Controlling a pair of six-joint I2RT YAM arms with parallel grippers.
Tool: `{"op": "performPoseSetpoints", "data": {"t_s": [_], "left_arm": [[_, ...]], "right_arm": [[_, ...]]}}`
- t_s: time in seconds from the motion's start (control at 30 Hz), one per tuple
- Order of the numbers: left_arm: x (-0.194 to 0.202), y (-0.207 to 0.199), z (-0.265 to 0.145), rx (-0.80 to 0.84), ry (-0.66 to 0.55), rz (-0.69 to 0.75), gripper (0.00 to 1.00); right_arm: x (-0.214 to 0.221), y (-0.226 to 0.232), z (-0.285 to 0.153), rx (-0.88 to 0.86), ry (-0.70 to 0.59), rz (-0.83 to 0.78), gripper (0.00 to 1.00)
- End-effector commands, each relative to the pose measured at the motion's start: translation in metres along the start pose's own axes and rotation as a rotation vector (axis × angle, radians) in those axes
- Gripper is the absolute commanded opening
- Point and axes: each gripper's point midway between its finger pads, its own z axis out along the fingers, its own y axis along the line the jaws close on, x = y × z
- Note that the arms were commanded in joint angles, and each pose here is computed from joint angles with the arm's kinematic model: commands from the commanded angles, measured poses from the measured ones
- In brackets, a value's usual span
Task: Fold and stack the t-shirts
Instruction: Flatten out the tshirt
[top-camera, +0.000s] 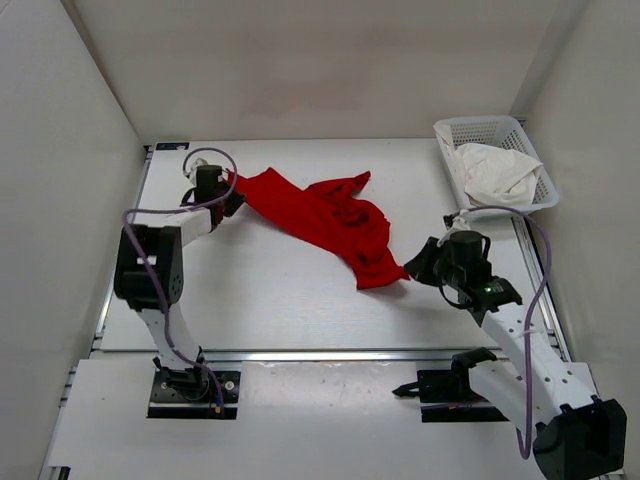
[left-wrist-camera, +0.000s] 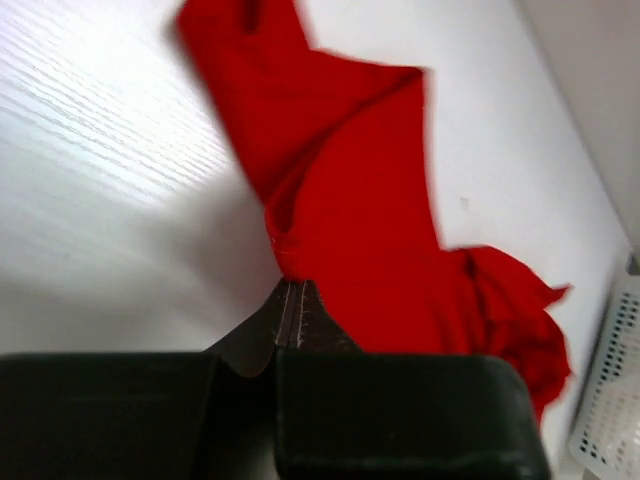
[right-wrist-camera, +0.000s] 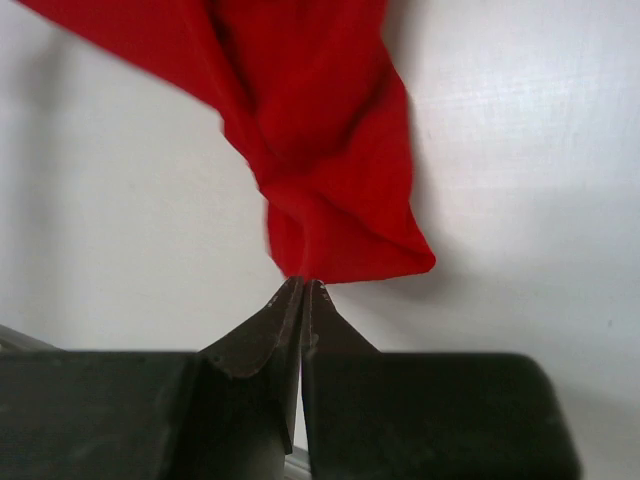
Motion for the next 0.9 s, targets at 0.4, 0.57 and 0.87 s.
{"op": "performPoseSetpoints", "data": {"t_s": [0.4, 0.57, 0.87], "left_arm": [[-0.108, -0.118, -0.283, 0.335, -0.301, 0.228, 0.0], [-0.16, -0.161, -0.38, 0.436, -0.45, 0.255, 0.0], [-0.19, -0.166, -0.377, 0.391, -0.499, 0.248, 0.0]], "right_arm": [[-0.201, 0.119, -0.199, 0.029, -0.556, -0.245, 0.0], [-0.269, 0.169, -0.259, 0.0, -0.707, -0.293, 0.0], [-0.373, 0.186, -0.223, 0.018, -0.803, -0.38, 0.0]]}}
